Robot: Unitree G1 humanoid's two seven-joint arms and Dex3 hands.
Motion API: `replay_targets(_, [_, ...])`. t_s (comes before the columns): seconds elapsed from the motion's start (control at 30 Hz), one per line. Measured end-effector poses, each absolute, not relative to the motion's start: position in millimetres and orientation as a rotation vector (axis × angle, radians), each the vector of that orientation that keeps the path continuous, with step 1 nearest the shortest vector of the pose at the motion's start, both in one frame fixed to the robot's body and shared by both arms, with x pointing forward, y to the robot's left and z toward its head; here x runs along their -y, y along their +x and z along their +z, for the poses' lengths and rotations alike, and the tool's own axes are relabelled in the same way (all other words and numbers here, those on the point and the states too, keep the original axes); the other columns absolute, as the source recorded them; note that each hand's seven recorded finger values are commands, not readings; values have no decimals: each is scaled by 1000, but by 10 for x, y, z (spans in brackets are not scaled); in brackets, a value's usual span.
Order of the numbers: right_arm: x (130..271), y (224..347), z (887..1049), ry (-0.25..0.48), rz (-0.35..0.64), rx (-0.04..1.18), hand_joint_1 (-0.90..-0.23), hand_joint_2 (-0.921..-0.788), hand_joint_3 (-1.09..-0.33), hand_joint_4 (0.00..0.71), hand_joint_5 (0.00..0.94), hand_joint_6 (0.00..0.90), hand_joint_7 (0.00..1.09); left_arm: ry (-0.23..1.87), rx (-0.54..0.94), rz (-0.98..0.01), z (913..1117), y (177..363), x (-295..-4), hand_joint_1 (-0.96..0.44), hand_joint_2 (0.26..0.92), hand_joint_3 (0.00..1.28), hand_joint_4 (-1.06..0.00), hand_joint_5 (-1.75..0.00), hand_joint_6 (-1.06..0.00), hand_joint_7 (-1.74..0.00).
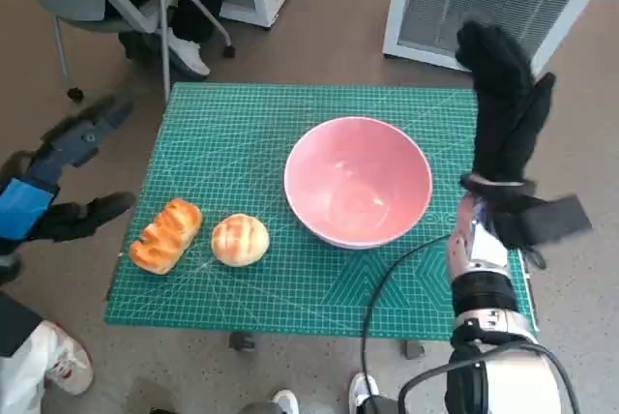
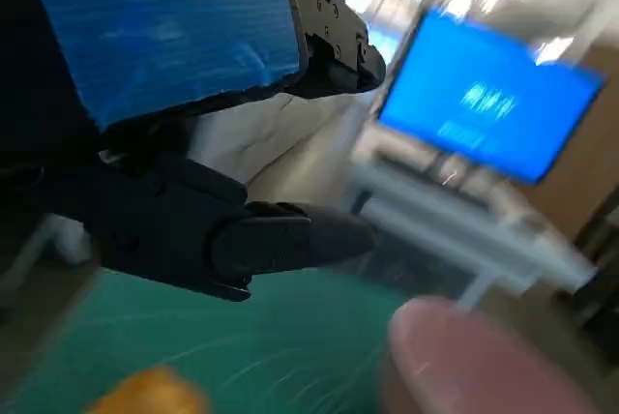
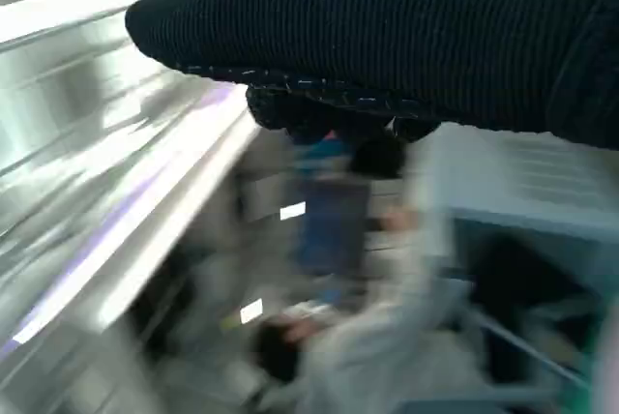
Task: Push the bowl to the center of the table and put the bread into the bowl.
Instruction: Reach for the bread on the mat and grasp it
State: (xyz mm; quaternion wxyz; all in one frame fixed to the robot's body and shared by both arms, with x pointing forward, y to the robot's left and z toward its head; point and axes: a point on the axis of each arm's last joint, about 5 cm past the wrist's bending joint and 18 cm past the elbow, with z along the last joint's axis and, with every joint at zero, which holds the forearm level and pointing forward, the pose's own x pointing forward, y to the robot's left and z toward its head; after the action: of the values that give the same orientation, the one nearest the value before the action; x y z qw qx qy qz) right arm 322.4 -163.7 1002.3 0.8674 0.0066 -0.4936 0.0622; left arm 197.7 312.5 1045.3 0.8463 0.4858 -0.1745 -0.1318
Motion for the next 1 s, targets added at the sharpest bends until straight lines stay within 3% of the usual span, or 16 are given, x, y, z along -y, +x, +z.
replay_targets(0.03, [1637,3210,10051,9,142,1060,-534,-921,-896,236,54,-1,800,1042,346,-281,10456,1961,-3125,-602,921,195,-234,-1,-348,-11])
replay_targets(0.1, [1641,3172,10101,-4,171,1110,-554,-921,-879,105,312,-1,818,1071,303,-283,10450,1932,-3119,-594,921,175,-229,0,-349,-10])
replay_targets(0.13, [1644,3155,10115,-9,181,1128,-562,-921,-873,67,390,-1,826,1084,285,-283,10442,1919,-3114,-588,921,167,-226,0,-350,-10])
replay_targets(0.27, [1656,3084,10155,-33,212,1183,-584,-921,-857,13,509,-1,834,1141,205,-276,10402,1869,-3075,-575,921,153,-222,0,-341,-5])
replay_targets(0.43, [1696,3012,10173,-62,222,1212,-591,-921,-853,2,536,-1,833,1208,112,-223,10340,1810,-2969,-603,921,156,-215,0,-318,-1])
replay_targets(0.77, [1726,2971,10162,-71,234,1191,-580,-921,-835,-1,519,-1,830,1268,-58,-16,9985,1736,-2533,-724,921,329,-226,-4,-282,0])
replay_targets(1.0, [1718,2969,10151,-56,243,1170,-580,-921,-816,-1,509,-1,827,1267,-99,25,9820,1755,-2311,-746,921,353,-246,-11,-276,-5])
